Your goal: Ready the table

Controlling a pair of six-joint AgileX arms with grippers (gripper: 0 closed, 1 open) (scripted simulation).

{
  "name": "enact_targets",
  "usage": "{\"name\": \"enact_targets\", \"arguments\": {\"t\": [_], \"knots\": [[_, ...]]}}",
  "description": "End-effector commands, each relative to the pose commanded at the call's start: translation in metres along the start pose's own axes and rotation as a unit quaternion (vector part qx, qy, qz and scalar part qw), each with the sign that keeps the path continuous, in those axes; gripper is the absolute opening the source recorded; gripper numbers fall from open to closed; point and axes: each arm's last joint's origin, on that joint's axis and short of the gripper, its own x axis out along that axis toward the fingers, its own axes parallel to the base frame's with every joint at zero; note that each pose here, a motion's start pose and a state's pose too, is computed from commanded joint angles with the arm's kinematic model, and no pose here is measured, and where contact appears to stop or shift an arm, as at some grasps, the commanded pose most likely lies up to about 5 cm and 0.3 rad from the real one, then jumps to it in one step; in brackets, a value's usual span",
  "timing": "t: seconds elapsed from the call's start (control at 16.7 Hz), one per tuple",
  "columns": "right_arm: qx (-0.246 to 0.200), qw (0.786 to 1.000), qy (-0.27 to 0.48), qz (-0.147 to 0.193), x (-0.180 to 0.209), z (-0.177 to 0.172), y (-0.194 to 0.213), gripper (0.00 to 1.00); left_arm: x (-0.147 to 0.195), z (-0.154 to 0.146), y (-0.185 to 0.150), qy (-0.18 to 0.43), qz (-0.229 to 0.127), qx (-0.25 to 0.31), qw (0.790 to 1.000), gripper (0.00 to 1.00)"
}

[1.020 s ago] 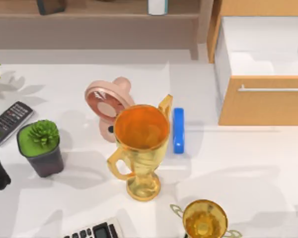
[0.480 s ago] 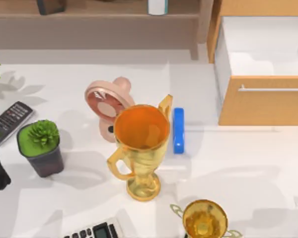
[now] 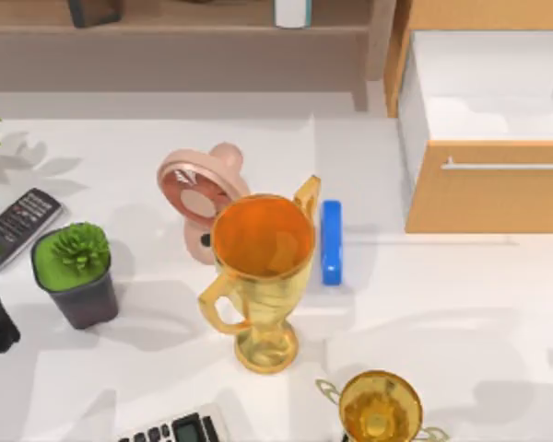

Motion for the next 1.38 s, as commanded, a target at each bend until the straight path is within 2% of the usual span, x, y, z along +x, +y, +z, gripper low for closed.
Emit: {"name": "enact_targets", "arguments": {"t": [0.24, 0.54, 0.9, 1.26, 1.38], "knots": [[-0.004, 1.0, -0.014, 0.0, -0.001, 0.002, 0.001, 0.0, 0.0, 0.0, 0.0, 0.0, 0.0, 0.0, 1.0, 1.0], [-0.035, 0.999, -0.021, -0.004, -0.001, 0.001, 0.005, 0.0, 0.0, 0.0, 0.0, 0.0, 0.0, 0.0, 1.0, 1.0], [-0.076, 0.997, 0.02, -0.015, 0.013, -0.01, 0.01, 0.0, 0.0, 0.0, 0.0, 0.0, 0.0, 0.0, 1.0, 1.0], [-0.08, 0.996, 0.041, -0.017, 0.019, -0.015, 0.01, 0.0, 0.0, 0.0, 0.0, 0.0, 0.0, 0.0, 1.0, 1.0], [-0.08, 0.996, 0.041, -0.017, 0.019, -0.015, 0.01, 0.15, 0.0, 0.0, 0.0, 0.0, 0.0, 0.0, 1.0, 1.0]]}}
